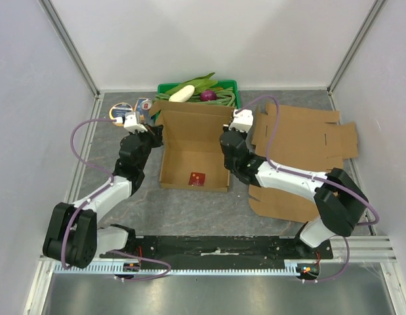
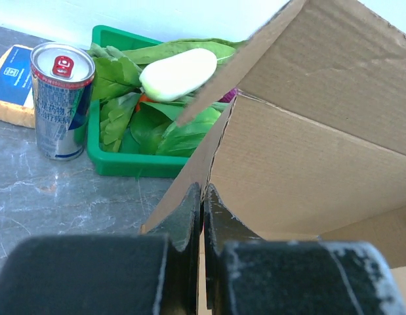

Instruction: Fold the paper box

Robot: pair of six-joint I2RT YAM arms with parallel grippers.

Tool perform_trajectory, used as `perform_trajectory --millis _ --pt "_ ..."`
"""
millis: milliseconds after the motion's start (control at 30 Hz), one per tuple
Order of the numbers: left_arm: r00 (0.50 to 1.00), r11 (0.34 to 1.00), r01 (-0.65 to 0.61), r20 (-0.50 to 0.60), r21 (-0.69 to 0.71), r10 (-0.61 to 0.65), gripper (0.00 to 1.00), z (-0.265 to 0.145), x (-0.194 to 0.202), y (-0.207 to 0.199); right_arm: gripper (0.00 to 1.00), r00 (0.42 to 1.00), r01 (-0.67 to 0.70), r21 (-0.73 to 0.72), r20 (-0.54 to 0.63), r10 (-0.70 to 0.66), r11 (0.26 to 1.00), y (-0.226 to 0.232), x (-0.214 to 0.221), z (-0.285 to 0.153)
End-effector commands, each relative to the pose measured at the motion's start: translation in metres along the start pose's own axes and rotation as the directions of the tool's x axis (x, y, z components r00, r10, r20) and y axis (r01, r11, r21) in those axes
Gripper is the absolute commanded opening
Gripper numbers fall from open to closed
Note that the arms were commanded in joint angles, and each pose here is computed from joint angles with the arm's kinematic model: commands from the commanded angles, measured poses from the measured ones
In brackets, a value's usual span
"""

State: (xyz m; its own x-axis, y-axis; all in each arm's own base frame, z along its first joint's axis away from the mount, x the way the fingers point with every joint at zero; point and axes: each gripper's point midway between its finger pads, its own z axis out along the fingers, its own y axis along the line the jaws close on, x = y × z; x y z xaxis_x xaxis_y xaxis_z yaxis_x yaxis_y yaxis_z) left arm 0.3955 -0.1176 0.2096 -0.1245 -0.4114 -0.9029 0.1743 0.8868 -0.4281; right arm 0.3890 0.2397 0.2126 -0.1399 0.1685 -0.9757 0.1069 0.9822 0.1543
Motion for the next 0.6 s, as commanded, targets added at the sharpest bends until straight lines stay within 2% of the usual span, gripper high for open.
perform_trajectory --millis 0,133,433,467,567 --pt "0.998 1.000 0.012 0.062 -0.018 -0.011 0.02 -0.015 -0.003 -0.002 0.00 0.982 -0.154 -0.021 0.111 0.155 0.988 0.001 -0.021 -0.015" --pt "0.997 1.000 0.024 0.068 -0.016 -0.023 0.02 -0.032 0.002 0.001 0.00 0.980 -0.150 -0.023 0.131 0.152 0.988 -0.007 -0.009 -0.031" --pt "0.993 0.993 0.117 -0.018 -0.007 -0.117 0.02 -0.064 0.048 0.008 0.02 0.975 -0.143 -0.098 0.155 0.157 0.985 -0.014 0.012 -0.059" --pt "0.991 0.991 0.131 -0.026 -0.004 -0.132 0.02 -0.067 0.052 0.008 0.02 0.965 -0.173 -0.124 0.178 0.194 0.977 -0.011 0.006 -0.062" --pt "0.988 0.989 0.150 -0.041 -0.003 -0.150 0.02 -0.076 0.061 0.010 0.02 0.968 -0.148 -0.123 0.185 0.170 0.981 -0.017 0.017 -0.070"
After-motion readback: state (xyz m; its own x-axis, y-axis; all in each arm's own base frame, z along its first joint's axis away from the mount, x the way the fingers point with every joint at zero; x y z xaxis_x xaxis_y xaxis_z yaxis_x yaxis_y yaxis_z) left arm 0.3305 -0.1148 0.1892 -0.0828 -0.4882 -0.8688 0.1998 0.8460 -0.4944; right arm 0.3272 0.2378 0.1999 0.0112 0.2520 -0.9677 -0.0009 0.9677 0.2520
